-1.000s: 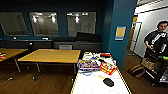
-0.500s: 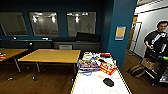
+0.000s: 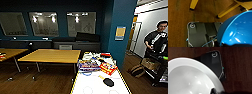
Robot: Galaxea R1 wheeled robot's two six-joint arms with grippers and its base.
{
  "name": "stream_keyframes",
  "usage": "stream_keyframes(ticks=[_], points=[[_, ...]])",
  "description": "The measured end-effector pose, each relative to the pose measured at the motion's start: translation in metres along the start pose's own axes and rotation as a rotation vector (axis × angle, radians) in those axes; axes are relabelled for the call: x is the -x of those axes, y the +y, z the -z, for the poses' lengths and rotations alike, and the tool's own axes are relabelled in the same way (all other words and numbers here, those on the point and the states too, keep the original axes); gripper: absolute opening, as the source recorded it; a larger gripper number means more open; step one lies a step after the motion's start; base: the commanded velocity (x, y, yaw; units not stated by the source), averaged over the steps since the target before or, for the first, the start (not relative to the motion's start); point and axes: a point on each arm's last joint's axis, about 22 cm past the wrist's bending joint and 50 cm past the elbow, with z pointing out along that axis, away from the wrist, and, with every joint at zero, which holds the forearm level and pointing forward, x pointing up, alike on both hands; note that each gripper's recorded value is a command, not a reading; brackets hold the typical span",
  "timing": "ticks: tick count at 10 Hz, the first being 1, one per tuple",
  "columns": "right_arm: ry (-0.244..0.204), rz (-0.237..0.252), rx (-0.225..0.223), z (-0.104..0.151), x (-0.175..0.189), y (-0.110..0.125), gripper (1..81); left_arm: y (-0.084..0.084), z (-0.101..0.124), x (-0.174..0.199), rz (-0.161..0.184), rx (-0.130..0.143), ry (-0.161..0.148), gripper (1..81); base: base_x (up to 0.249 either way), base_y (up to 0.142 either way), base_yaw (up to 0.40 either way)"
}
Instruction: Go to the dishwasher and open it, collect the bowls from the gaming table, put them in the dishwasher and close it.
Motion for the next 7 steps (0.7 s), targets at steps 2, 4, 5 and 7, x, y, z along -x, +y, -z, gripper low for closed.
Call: stream_keyframes(ticks=[2, 4, 5, 7], points=[[0.013, 0.003, -0.003, -0.001, -0.012, -0.001, 1.0, -0.001, 0.000, -0.004, 0.000, -0.001, 0.003, 1.0, -0.079, 0.000, 0.000], [-0.006, 0.002, 0.003, 0.000, 0.001, 0.001, 1.0, -0.001, 0.002, 0.005, 0.005, -0.003, -0.008, 1.0, -0.096, 0.000, 0.000], [-0.008, 0.003, 0.003, 0.000, 0.002, 0.001, 1.0, -0.001, 0.001, 0.002, 0.004, -0.003, -0.006, 1.0, -0.107, 0.000, 0.000], [-0.001, 0.005, 0.002, -0.001, -0.003, 0.000, 1.0, -0.001, 0.001, 0.000, 0.001, -0.002, 0.001, 1.0, -0.111, 0.000, 0.000]])
